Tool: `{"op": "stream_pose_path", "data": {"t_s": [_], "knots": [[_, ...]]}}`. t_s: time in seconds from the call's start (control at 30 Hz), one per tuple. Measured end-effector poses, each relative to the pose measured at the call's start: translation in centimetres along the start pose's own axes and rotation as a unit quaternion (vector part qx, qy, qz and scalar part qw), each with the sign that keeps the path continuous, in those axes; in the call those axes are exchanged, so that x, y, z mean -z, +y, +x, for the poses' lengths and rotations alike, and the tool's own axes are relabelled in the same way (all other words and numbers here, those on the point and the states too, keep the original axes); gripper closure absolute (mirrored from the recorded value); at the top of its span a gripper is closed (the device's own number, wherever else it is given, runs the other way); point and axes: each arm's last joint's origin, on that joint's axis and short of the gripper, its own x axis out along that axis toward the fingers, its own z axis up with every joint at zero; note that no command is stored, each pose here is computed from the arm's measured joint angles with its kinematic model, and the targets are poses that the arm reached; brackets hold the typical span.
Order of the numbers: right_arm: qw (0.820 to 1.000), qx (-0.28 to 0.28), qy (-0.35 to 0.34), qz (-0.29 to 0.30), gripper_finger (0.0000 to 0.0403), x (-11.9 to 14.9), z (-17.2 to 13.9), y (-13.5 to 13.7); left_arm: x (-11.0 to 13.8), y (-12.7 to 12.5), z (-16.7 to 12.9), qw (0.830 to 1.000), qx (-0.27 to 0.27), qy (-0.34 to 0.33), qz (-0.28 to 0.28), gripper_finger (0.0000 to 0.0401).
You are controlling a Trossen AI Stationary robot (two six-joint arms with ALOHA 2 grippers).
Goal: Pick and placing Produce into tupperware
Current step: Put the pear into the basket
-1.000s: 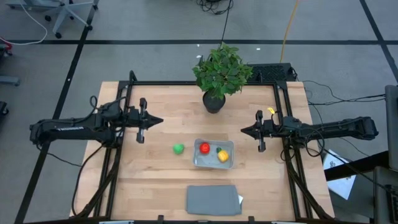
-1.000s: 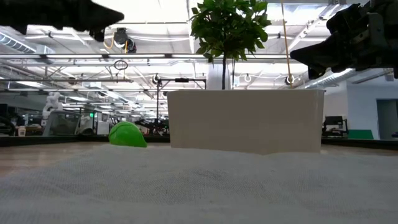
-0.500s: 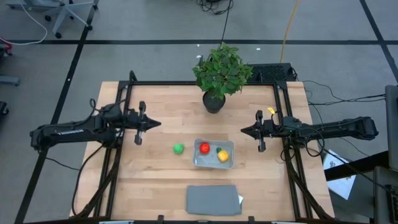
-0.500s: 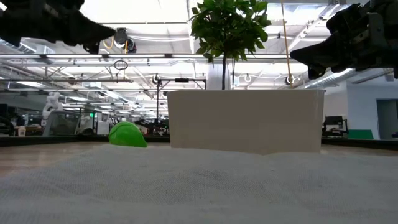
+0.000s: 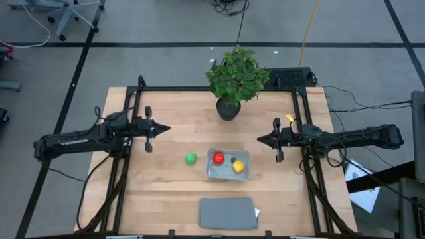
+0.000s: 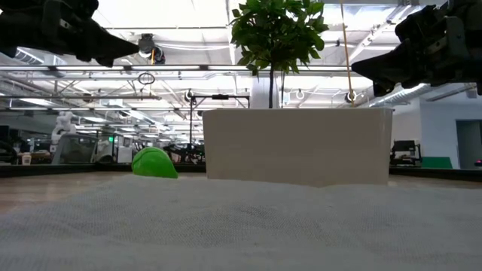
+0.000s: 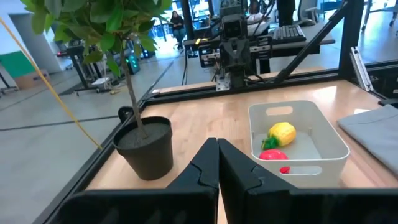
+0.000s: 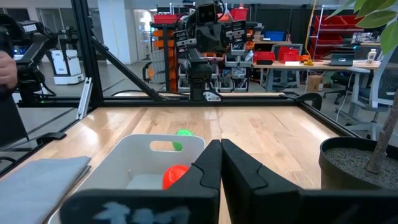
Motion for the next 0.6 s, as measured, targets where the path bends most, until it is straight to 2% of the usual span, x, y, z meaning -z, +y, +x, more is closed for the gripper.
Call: {"op": "stream_pose_path", "data": {"t_s": [0.3,0.6], "knots": [[1.0,0.0,0.0,0.0,0.0403,0.0,0.0,0.0,-0.21,-0.03,-0.41,1.0,0.0,-0.012,-0.013,0.0401],[1.0,0.0,-0.005,-0.001,0.0403,-0.1,0.0,0.0,-0.27,0.07,0.02,0.998,-0.003,-0.014,-0.063,0.0395]]}}
